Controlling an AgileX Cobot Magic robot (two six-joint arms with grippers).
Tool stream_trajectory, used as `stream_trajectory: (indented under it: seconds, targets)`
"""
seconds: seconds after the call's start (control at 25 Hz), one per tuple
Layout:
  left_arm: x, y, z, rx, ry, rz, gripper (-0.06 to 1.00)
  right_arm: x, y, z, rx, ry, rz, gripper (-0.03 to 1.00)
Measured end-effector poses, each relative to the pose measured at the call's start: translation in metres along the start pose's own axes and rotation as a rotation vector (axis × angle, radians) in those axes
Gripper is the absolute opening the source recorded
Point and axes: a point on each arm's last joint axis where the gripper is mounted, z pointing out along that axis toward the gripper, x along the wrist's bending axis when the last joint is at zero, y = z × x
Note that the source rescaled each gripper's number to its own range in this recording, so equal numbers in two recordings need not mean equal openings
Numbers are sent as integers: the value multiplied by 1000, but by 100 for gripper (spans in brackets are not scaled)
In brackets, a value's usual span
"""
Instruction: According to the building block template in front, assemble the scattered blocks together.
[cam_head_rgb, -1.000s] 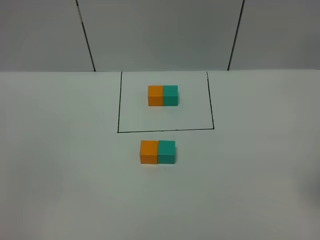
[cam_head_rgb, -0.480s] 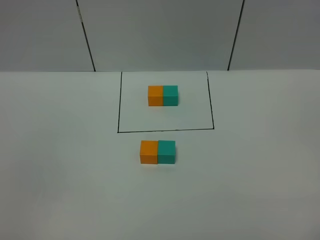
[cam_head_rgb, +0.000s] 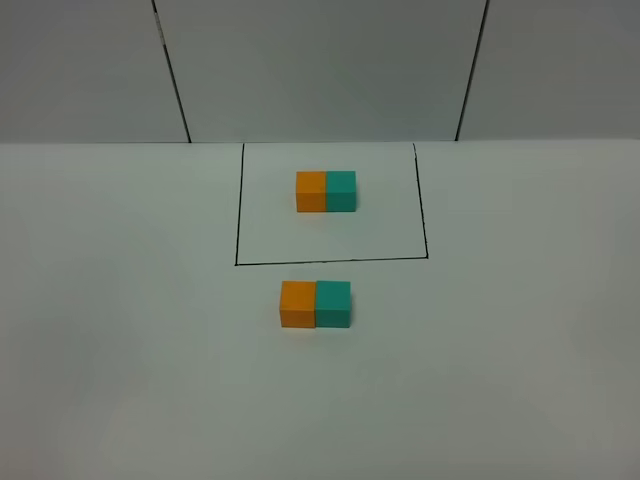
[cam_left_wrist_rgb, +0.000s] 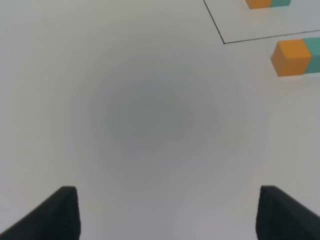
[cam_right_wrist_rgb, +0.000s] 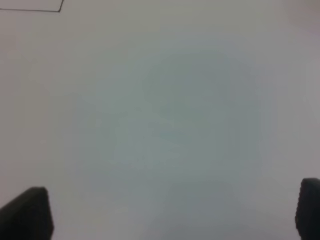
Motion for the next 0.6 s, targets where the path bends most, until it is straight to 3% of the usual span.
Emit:
stream_trajectory:
  seconds: [0.24, 0.6]
  targets:
    - [0, 0, 0, 0, 0, 0, 63, -1, -6, -4, -26, 12, -42, 100]
    - [0, 0, 0, 0, 0, 0, 63, 0, -18, -15, -117, -6, 5, 100]
